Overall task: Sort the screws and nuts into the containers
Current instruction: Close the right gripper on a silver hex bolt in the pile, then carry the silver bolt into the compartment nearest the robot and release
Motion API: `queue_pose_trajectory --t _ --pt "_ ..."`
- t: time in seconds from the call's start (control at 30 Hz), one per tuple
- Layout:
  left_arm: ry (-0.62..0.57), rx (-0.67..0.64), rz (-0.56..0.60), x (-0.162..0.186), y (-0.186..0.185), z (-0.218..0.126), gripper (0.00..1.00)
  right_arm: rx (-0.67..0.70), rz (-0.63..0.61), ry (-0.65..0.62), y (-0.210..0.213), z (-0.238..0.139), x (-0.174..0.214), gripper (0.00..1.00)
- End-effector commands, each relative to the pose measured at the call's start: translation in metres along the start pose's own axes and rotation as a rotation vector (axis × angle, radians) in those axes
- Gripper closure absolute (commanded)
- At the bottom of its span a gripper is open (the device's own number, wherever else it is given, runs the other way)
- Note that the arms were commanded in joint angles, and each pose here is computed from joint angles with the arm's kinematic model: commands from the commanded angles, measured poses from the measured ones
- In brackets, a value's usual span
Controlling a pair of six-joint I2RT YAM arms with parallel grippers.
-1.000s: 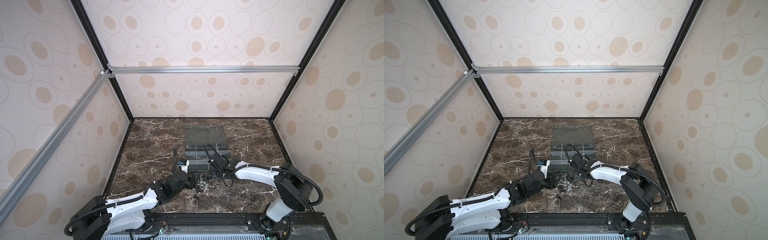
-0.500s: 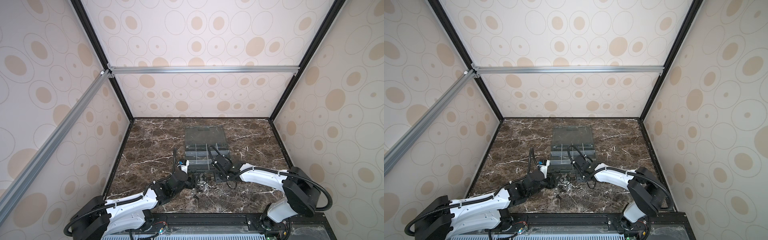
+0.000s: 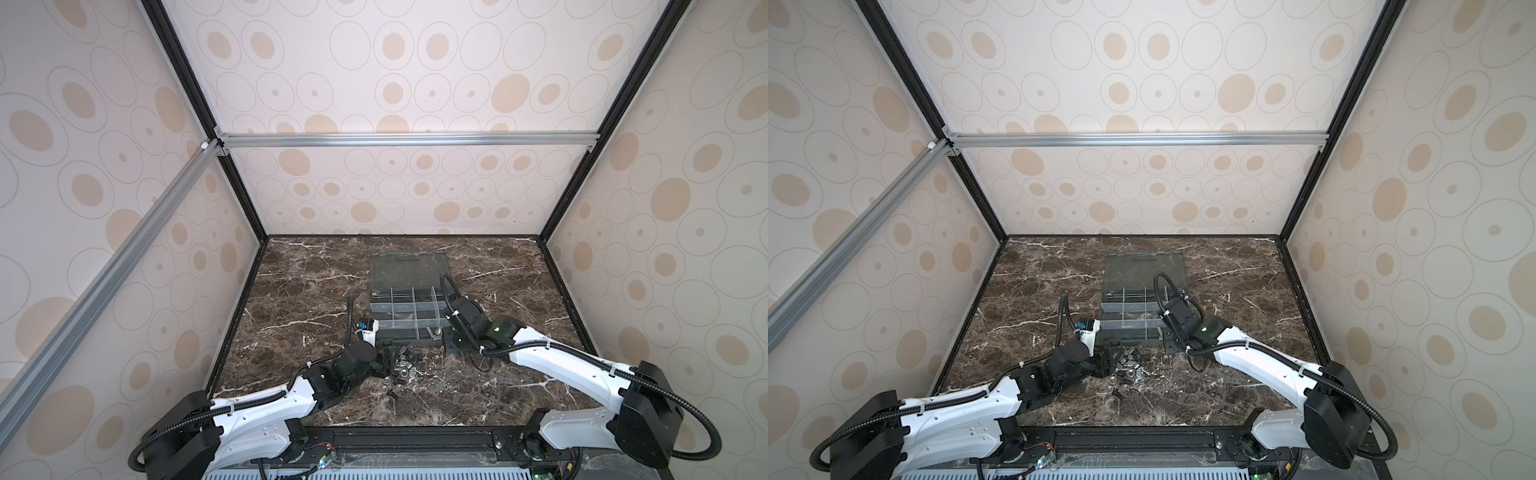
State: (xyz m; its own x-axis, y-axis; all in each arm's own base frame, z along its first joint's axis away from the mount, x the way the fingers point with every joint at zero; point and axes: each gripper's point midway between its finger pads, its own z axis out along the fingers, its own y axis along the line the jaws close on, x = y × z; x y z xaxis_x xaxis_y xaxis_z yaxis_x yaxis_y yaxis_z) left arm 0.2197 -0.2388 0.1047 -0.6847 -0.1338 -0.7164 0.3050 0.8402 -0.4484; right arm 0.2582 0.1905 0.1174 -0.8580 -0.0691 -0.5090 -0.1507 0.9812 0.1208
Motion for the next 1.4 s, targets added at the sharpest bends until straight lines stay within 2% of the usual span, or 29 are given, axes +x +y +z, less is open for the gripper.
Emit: queue_pose_trajectory --t 0.0,0.27,0.5,0.57,0.7,0.77,1.37 --pt "-0.015 0.016 0.012 -0.011 -0.013 0.0 0.31 0.018 -0.01 -0.01 -0.006 0.002 -0.017 0.94" --pt "-0.023 0.017 -0.015 -0.009 -0.009 -0.001 0.31 0.033 0.018 0.038 -0.019 0.029 -0.031 0.94" --pt "-0.032 0.011 -0.024 -0.009 -0.006 -0.003 0.31 0.045 0.023 0.072 -0.028 0.04 -0.026 0.94" --pt "-0.034 0.01 -0.023 -0.009 -0.007 -0.003 0.31 0.043 0.025 0.078 -0.029 0.041 -0.023 0.9" --pt "-0.033 0.013 -0.021 -0.011 -0.009 -0.001 0.31 0.044 0.031 0.079 -0.03 0.039 -0.02 0.76" --pt "-0.028 0.015 -0.017 -0.01 -0.01 0.0 0.31 0.045 0.034 0.072 -0.031 0.037 -0.021 0.74" --pt "-0.026 0.006 -0.017 -0.01 -0.009 0.002 0.31 0.006 0.075 0.041 -0.035 0.015 -0.011 0.69"
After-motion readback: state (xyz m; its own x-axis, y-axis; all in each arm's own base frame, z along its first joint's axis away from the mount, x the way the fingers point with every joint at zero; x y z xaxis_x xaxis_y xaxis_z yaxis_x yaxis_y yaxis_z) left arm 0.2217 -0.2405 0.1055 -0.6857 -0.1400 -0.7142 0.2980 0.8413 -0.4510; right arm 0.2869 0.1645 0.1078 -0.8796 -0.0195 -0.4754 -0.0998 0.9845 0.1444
